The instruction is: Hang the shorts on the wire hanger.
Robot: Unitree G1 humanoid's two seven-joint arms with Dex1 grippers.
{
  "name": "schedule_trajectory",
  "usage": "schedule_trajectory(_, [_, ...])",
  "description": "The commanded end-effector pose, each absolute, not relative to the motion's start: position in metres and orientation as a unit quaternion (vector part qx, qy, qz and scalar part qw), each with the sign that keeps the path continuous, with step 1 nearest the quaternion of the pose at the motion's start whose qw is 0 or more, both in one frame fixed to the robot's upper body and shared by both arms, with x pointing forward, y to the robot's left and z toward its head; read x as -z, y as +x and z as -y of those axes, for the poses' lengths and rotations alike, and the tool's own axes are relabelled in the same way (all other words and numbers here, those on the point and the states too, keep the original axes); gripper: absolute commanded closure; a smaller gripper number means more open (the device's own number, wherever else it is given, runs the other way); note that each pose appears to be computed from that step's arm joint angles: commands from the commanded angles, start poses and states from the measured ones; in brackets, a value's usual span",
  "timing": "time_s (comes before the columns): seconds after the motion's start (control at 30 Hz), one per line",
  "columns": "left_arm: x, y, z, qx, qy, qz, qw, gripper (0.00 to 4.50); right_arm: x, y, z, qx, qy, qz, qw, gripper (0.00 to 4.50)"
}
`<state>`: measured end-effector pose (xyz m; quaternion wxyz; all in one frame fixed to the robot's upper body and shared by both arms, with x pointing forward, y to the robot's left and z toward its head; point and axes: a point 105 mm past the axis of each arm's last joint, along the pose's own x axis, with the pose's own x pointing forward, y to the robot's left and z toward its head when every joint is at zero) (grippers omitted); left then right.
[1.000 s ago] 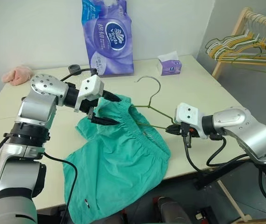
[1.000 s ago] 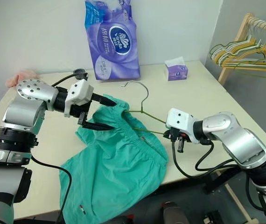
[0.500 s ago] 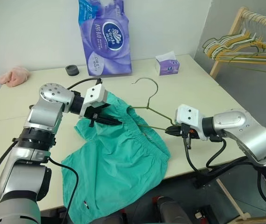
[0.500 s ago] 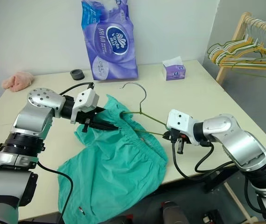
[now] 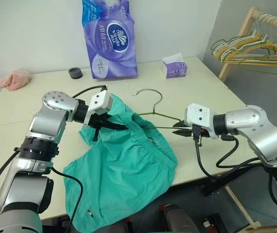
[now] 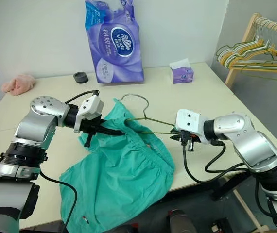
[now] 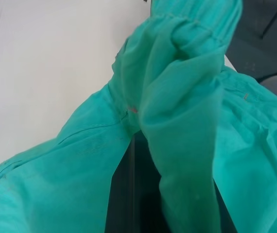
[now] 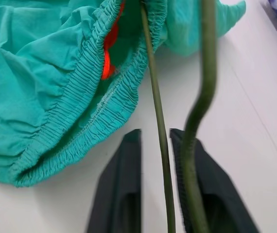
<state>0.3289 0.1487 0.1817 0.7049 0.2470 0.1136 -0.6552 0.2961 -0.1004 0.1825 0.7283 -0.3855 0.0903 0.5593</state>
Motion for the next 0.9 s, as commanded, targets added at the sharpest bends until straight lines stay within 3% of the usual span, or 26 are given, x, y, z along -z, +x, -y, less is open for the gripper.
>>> schedule_trajectory(0.03, [-0.191,0.331,-0.152,0.642,0.241,-0.102,0.721,4.50,-0.192,0.304,0.129,-0.541,-0.453,-0.093,0.703,2.22])
schedule_trajectory(0.1, [-0.191,0.333,-0.156,0.634,0.234,-0.104,0.730,4.50,-0.200,0.314,0.155,-0.507,-0.466,-0.108,0.717,1.56])
schedule_trajectory(0.17, [-0.192,0.337,-0.163,0.619,0.230,-0.104,0.744,4.50,-0.209,0.328,0.185,-0.456,-0.449,-0.123,0.759,0.96])
schedule_trajectory(0.27, [-0.195,0.344,-0.172,0.593,0.224,-0.099,0.767,4.50,-0.205,0.331,0.216,-0.414,-0.421,-0.140,0.795,0.03])
schedule_trajectory(0.33, [-0.198,0.349,-0.179,0.575,0.218,-0.093,0.783,4.50,-0.193,0.320,0.212,-0.434,-0.370,-0.142,0.809,0.03])
schedule_trajectory(0.53, [-0.211,0.359,-0.185,0.547,0.208,-0.072,0.807,4.50,-0.163,0.271,0.141,-0.518,-0.178,-0.109,0.829,0.03])
schedule_trajectory(0.73, [-0.213,0.358,-0.182,0.549,0.209,-0.068,0.806,4.50,-0.121,0.260,0.112,-0.483,-0.087,-0.155,0.858,0.03])
schedule_trajectory(0.9, [-0.213,0.357,-0.180,0.551,0.210,-0.068,0.805,4.50,-0.104,0.268,0.096,-0.457,-0.032,-0.176,0.871,0.03])
